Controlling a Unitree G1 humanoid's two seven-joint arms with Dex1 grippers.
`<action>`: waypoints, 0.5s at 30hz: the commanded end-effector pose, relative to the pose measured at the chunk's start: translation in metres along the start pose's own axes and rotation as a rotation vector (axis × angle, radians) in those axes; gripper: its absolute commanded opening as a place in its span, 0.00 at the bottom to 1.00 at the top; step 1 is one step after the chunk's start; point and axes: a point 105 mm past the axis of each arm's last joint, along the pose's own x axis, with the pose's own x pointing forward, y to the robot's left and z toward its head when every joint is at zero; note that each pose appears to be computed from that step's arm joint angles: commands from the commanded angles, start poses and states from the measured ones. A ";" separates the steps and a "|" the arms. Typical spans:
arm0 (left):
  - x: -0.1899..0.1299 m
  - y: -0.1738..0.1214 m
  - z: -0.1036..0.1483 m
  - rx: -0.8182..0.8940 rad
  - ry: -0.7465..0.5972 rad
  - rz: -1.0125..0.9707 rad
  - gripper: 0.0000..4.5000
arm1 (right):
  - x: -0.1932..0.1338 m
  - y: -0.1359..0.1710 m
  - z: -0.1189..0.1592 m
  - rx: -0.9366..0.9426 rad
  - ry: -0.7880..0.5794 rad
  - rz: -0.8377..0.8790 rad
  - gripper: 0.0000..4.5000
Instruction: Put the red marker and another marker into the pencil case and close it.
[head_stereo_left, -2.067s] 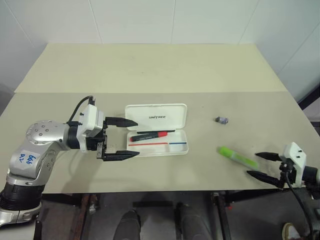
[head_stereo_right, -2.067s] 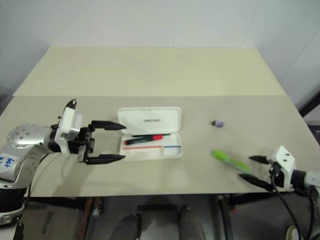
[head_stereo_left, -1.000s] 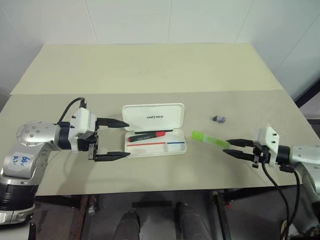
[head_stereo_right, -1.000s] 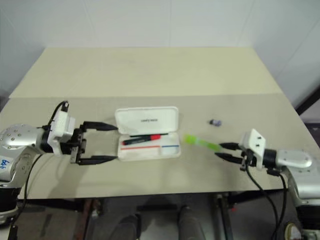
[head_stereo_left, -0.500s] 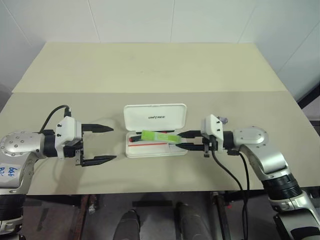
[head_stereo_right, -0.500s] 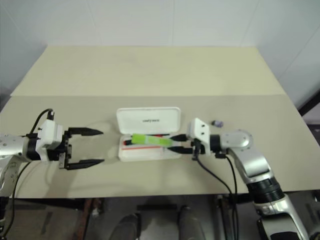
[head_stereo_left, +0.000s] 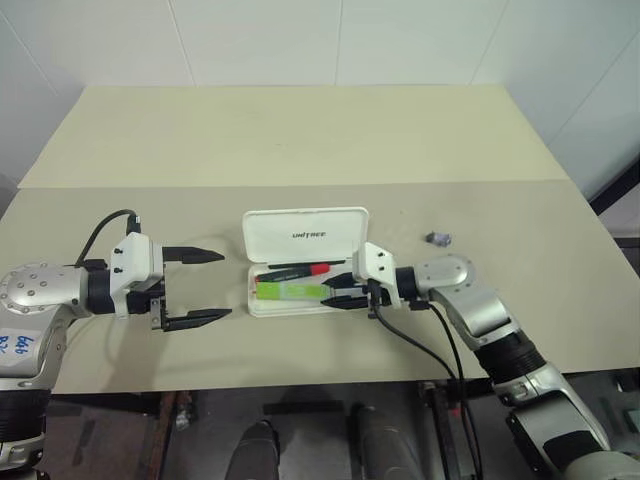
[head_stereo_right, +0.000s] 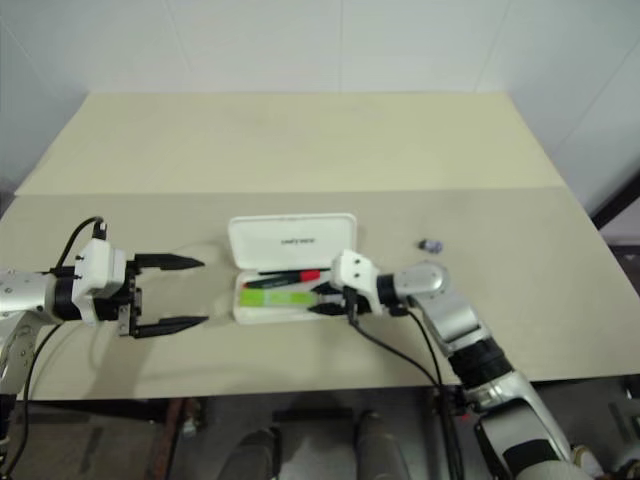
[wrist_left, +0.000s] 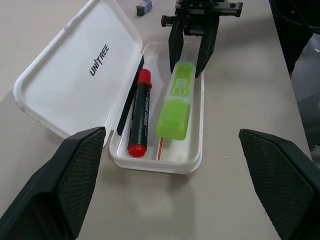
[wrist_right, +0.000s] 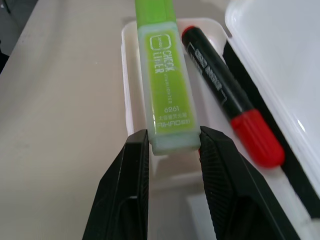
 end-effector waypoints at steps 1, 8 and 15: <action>-0.006 0.002 0.007 0.031 0.004 0.022 1.00 | 0.002 -0.001 0.004 -0.048 0.001 0.023 0.24; -0.005 0.001 0.008 0.031 0.001 0.030 1.00 | 0.001 0.000 0.003 -0.062 0.011 0.058 0.24; -0.003 0.003 0.009 0.034 -0.005 0.033 1.00 | 0.001 -0.003 0.000 -0.068 0.031 0.080 0.24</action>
